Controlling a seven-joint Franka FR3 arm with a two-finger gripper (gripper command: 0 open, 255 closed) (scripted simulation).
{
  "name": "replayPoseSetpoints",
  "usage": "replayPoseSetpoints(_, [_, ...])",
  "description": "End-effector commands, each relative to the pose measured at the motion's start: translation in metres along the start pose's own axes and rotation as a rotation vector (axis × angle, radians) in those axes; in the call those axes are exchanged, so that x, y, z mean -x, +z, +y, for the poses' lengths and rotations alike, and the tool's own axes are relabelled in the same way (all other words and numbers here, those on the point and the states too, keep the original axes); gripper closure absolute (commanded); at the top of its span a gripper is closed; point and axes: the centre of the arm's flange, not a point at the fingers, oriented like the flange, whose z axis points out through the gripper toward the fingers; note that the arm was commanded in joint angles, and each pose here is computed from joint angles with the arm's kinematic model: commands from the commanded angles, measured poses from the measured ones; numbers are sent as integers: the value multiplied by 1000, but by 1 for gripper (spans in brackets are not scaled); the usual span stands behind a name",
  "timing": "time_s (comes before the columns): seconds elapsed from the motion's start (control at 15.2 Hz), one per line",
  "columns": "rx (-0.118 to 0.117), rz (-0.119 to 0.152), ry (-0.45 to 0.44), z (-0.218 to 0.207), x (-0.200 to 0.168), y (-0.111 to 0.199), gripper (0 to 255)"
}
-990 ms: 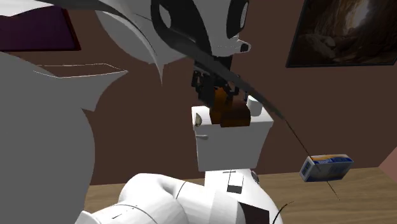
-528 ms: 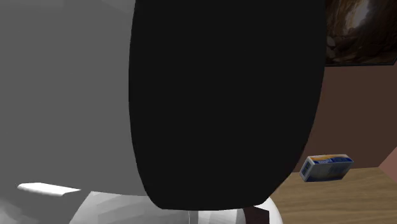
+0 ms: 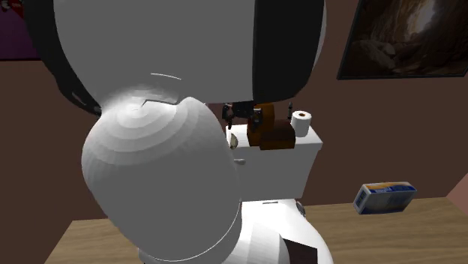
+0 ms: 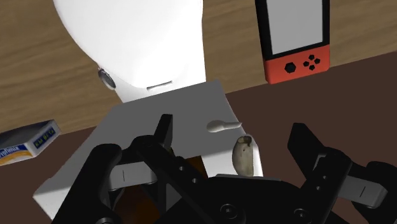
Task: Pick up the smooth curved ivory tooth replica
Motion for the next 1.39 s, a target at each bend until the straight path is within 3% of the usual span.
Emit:
replayPoseSetpoints(0.0, [5, 1, -5, -10, -19, 19, 0])
replayPoseSetpoints(1.19, [52, -3, -49, -78, -176, 187, 0])
replayPoseSetpoints(1.32, [53, -3, -50, -79, -179, 195, 0])
